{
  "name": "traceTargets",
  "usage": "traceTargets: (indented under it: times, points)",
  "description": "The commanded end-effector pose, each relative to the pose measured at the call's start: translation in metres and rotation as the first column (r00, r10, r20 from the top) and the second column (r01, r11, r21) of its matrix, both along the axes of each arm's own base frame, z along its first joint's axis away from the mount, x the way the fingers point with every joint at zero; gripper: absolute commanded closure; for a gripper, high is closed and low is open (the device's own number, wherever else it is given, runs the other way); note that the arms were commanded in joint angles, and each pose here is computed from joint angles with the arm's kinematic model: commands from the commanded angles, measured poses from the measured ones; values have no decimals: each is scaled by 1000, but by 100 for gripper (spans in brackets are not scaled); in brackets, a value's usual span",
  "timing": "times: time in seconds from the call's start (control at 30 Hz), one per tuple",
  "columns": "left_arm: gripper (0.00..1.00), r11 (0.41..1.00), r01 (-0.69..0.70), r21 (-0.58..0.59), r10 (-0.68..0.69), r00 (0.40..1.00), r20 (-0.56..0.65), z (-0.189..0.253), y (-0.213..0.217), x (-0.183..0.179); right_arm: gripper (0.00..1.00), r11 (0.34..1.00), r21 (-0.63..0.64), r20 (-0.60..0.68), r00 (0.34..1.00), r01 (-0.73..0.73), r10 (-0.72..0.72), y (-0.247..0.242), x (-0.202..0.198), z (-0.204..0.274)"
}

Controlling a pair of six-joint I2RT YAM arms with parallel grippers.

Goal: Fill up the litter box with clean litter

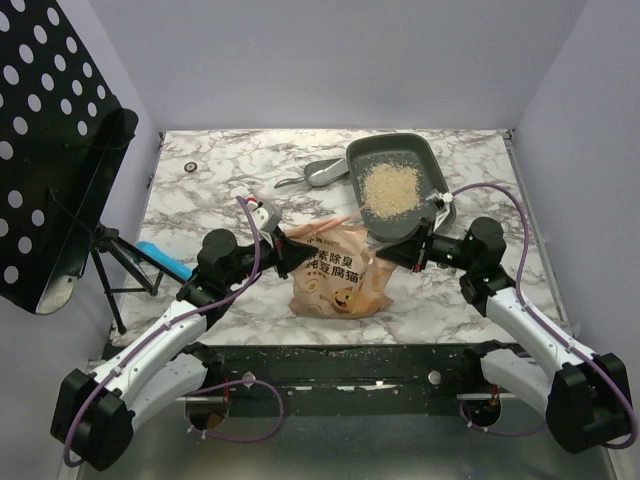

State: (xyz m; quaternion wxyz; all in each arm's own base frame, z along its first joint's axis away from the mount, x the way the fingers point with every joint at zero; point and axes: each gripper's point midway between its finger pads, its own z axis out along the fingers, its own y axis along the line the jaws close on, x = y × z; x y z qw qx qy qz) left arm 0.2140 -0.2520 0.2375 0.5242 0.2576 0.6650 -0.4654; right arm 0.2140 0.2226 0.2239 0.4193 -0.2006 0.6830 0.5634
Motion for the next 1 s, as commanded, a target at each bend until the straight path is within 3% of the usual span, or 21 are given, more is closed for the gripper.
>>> traceTargets:
  times: [0.0,0.1,0.17,0.3,0.4,0.6,0.7,0.87,0.97]
  points:
    - [100,987,-83,-137,100,988,120,70,20,24,100,998,55,165,986,18,-27,2,19,61]
    - [100,983,-50,-174,66,994,87,75,21,15,100,999,50,130,992,5,-12,1,10,55]
    - [100,979,-39,-201,45,999,28,66,22,6,100,999,33,38,999,-5,4,0,0,33]
    - [100,976,-65,-206,30,985,-168,25,24,-7,100,999,21,-135,990,-23,26,-2,-16,-9]
    - [100,987,-62,-148,9,942,-335,-5,22,-13,100,998,-8,-297,954,-57,52,-1,-25,-36]
    - [100,993,-83,-87,19,822,-569,-46,25,-31,100,996,-7,-495,866,-88,73,-1,-38,-59]
    - [100,996,-61,-57,7,739,-674,-64,25,-45,100,994,3,-609,788,-114,92,0,-46,-68]
    - [100,999,-9,-36,-25,554,-832,-96,25,-74,100,991,64,-786,606,-120,124,1,-57,-88]
    - [100,999,29,22,8,419,-908,-119,28,-85,100,992,66,-823,556,-109,116,2,-56,-97]
